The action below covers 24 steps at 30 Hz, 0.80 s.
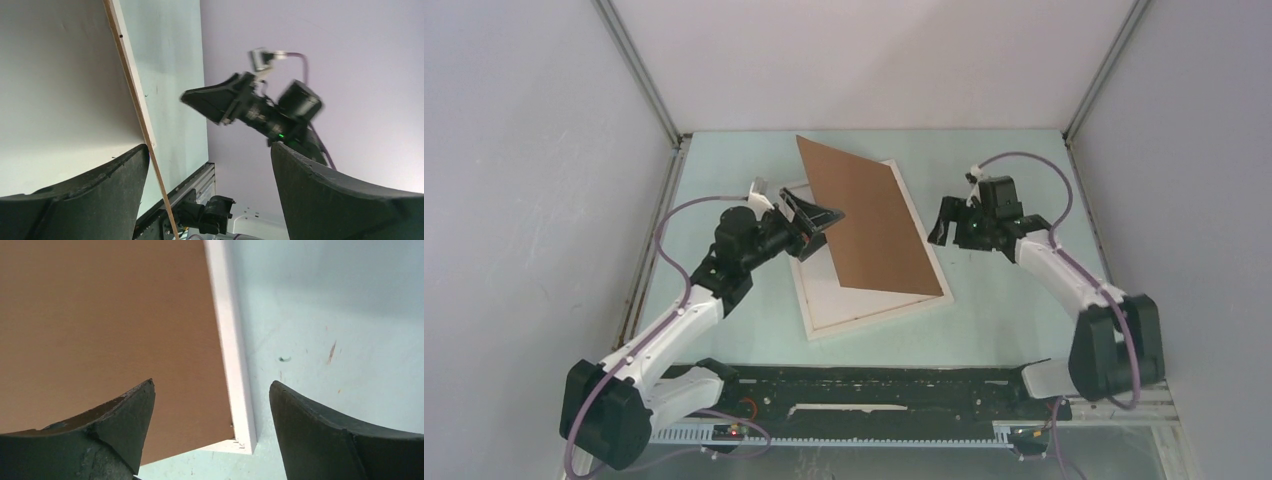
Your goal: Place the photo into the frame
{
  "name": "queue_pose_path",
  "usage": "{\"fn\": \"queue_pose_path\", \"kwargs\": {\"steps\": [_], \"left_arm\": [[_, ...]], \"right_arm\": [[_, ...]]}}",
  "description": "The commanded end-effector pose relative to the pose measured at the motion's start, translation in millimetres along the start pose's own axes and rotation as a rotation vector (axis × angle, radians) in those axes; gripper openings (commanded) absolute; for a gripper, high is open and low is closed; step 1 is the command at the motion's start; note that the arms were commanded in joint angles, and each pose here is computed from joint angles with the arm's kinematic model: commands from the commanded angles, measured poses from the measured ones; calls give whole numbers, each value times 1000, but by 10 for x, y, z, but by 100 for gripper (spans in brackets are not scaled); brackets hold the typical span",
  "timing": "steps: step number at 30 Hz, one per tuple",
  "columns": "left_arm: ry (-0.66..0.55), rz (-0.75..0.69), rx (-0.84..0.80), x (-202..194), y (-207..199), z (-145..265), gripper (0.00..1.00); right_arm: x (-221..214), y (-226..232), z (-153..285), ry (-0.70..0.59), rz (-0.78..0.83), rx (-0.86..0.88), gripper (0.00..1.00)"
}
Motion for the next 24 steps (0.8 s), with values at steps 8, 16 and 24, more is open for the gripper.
{"fn": "queue_pose_path", "kwargs": {"steps": [8, 16, 24], "left_arm": [[6, -68, -84, 109, -322, 5, 94], [9, -63, -76, 110, -316, 0, 94], [15, -63, -82, 125, -347, -16, 94]], "right_arm": [[-583, 1063, 1140, -430, 987, 474, 100], [-1142, 1464, 1217, -607, 1203, 603, 100], [-1425, 1817, 821, -845, 1346, 294, 98]]}}
Point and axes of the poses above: each gripper's point midway between its finger pads, its own z axis back along the fingers, its own y axis along the line the jaws close on, x = y × z, the point moved 8 cm from there along z, back along the fingers, and after that the axes turned 8 degrees about -z, right-handed, at the moved point
